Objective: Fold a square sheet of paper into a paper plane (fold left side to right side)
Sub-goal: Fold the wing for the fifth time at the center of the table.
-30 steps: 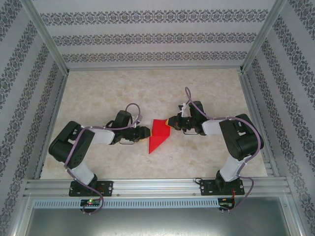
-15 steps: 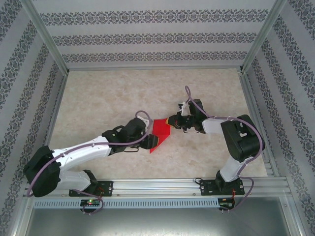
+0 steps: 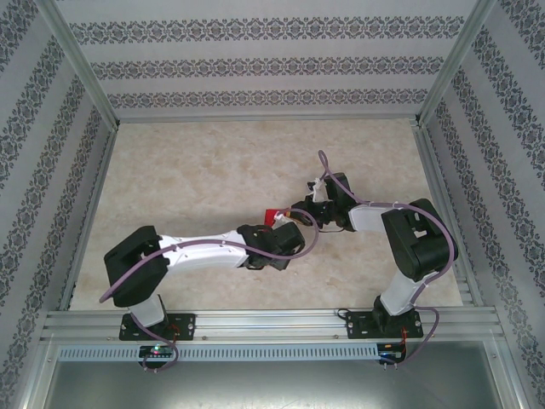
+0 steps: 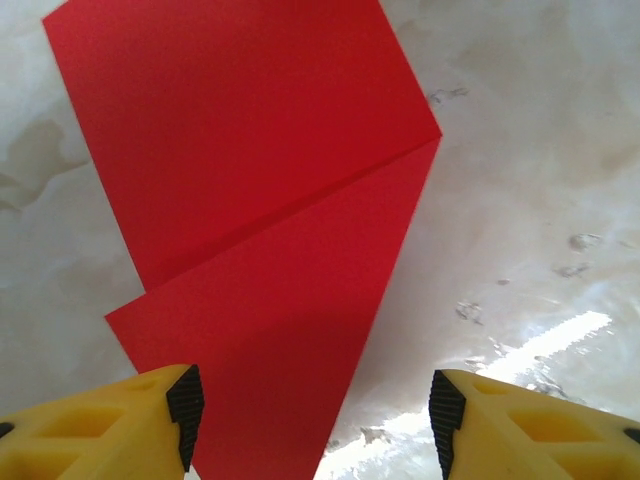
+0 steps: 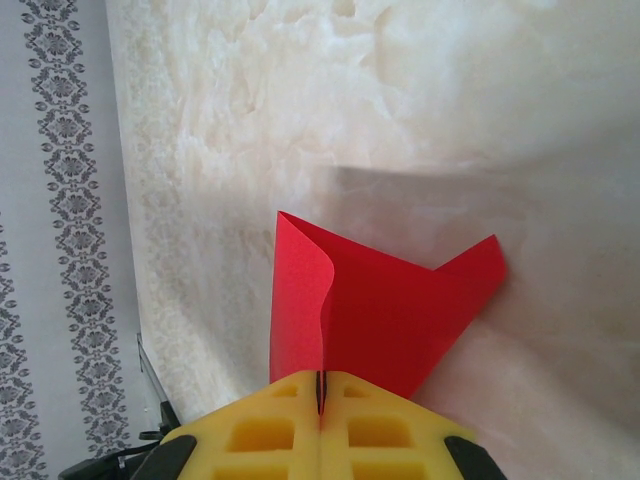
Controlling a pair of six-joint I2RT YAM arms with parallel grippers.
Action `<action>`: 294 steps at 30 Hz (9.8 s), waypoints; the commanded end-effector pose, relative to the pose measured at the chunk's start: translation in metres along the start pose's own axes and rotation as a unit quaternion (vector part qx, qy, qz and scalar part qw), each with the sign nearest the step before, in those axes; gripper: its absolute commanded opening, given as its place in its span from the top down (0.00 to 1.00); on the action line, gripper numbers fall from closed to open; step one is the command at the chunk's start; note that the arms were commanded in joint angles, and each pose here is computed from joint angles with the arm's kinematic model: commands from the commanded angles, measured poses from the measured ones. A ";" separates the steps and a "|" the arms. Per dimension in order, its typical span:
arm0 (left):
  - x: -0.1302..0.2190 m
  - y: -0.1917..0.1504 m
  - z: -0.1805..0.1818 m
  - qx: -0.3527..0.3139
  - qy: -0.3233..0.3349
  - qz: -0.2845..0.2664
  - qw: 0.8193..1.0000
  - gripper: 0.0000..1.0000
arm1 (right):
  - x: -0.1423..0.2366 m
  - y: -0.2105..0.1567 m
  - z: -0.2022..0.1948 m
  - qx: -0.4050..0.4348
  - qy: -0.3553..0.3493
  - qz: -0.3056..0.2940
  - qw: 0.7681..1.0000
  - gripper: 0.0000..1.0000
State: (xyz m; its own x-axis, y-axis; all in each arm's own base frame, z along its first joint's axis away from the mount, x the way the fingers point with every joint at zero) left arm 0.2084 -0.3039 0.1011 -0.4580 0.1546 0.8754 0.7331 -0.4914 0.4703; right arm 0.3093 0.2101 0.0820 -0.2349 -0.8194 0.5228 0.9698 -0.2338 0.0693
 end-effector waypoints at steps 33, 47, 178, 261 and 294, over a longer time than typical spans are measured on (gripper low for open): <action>-0.029 -0.009 -0.009 -0.031 0.099 0.036 0.994 0.84 | -0.002 0.004 0.010 0.034 0.002 0.005 0.999 0.80; -0.018 0.014 0.002 0.067 -0.037 0.011 0.997 0.93 | 0.083 0.015 0.013 0.094 -0.112 -0.104 0.984 0.33; -0.054 0.036 0.095 0.379 -0.387 -0.068 0.838 0.64 | -0.052 -0.025 -0.016 0.034 -0.087 0.006 0.996 0.56; -0.088 0.041 0.103 0.306 -0.314 -0.025 0.898 1.00 | -0.068 0.033 -0.011 -0.022 -0.159 0.010 0.987 0.31; -0.103 0.018 0.104 0.317 -0.292 0.005 0.902 1.00 | -0.004 0.048 0.032 0.031 -0.115 -0.076 0.990 0.24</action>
State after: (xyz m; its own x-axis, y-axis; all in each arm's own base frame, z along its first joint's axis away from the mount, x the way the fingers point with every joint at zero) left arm 0.3278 -0.2502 0.0481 -0.2580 0.7081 0.6573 0.9527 0.0734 0.2950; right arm 0.3670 0.2289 0.1045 -0.3410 -0.6583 0.6711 0.9355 -0.3075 0.1737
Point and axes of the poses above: each hand's point on the last joint's axis, 136 mm out from that joint toward the fingers, its own x axis back along the fingers, its own z axis along the line the jaws close on, y = z × x, the point moved 4 cm from there along x, back along the fingers, and after that the axes turned 4 degrees about -x, right-handed, at the moved point
